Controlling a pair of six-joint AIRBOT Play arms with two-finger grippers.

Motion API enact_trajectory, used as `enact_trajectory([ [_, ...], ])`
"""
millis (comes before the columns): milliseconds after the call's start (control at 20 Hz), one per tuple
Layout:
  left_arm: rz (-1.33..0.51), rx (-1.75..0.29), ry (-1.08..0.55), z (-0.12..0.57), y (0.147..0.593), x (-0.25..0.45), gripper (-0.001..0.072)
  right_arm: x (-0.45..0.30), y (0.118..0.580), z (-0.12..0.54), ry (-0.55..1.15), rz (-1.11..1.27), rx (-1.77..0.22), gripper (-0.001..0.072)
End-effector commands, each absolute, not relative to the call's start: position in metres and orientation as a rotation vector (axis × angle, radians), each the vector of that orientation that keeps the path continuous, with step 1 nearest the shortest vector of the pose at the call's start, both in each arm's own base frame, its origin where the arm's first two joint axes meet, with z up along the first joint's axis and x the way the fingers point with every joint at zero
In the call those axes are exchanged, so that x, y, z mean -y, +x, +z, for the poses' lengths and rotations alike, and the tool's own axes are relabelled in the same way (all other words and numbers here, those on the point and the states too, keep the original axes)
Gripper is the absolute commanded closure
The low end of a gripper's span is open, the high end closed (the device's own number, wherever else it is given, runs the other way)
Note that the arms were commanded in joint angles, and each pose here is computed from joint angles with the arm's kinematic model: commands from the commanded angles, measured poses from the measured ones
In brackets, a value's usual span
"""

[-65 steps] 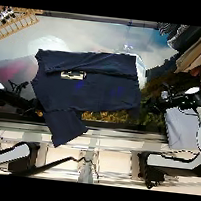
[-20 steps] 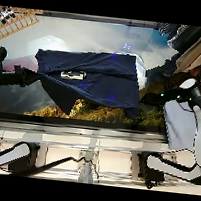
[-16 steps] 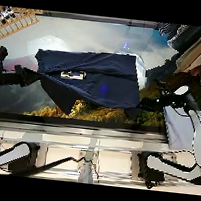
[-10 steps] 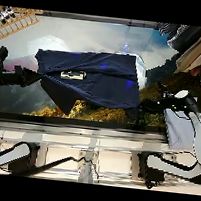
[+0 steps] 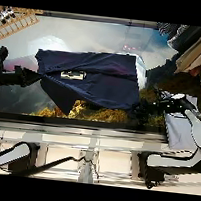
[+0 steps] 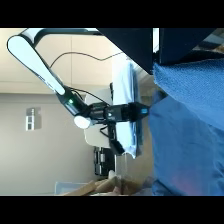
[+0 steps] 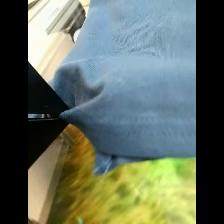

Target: Fold the clothes and pants, and hang the long-sleeved shirts on hangers.

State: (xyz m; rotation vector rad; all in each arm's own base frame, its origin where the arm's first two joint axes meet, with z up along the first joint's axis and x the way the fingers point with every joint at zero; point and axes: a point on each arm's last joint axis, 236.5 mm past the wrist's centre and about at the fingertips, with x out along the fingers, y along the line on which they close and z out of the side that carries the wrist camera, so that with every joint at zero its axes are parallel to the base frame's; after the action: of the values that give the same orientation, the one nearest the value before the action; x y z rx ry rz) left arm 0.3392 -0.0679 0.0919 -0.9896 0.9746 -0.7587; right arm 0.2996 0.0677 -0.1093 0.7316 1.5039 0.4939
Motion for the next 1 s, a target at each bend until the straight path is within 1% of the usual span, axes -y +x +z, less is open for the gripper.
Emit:
enact_trajectory([
  [0,-0.756,-0.970,-0.992,0.093,0.339,0.066,0.0699,-0.076,0.305,-0.093,0.686,0.591,-1.452,0.0697],
  [100,-0.766,-0.956,-1.008,0.098,0.339,0.063,0.0699,-0.069,0.315,-0.055,0.600,0.612,-1.370,0.0698],
  [150,-0.777,-0.929,-1.032,0.105,0.341,0.061,0.0699,-0.065,0.325,-0.030,0.550,0.613,-1.299,0.0699],
  [250,-0.811,-0.826,-1.106,0.130,0.349,0.054,0.0699,-0.060,0.340,0.018,0.469,0.597,-1.173,0.0699],
  [350,-0.853,-0.715,-1.168,0.156,0.355,0.046,0.0699,-0.057,0.350,0.054,0.434,0.573,-1.090,0.0700],
  [450,-0.886,-0.686,-1.188,0.166,0.353,0.045,0.0699,-0.056,0.354,0.070,0.424,0.567,-1.060,0.0700],
  [750,-0.893,-0.683,-1.182,0.167,0.353,0.046,0.0699,-0.056,0.346,0.066,0.400,0.574,-1.098,0.0698],
  [800,-0.896,-0.676,-1.170,0.167,0.353,0.046,0.0699,-0.056,0.342,0.058,0.401,0.572,-1.127,0.0697],
  [950,-0.896,-0.676,-1.168,0.167,0.353,0.046,0.0699,-0.059,0.326,0.017,0.472,0.518,-1.239,0.0697],
])
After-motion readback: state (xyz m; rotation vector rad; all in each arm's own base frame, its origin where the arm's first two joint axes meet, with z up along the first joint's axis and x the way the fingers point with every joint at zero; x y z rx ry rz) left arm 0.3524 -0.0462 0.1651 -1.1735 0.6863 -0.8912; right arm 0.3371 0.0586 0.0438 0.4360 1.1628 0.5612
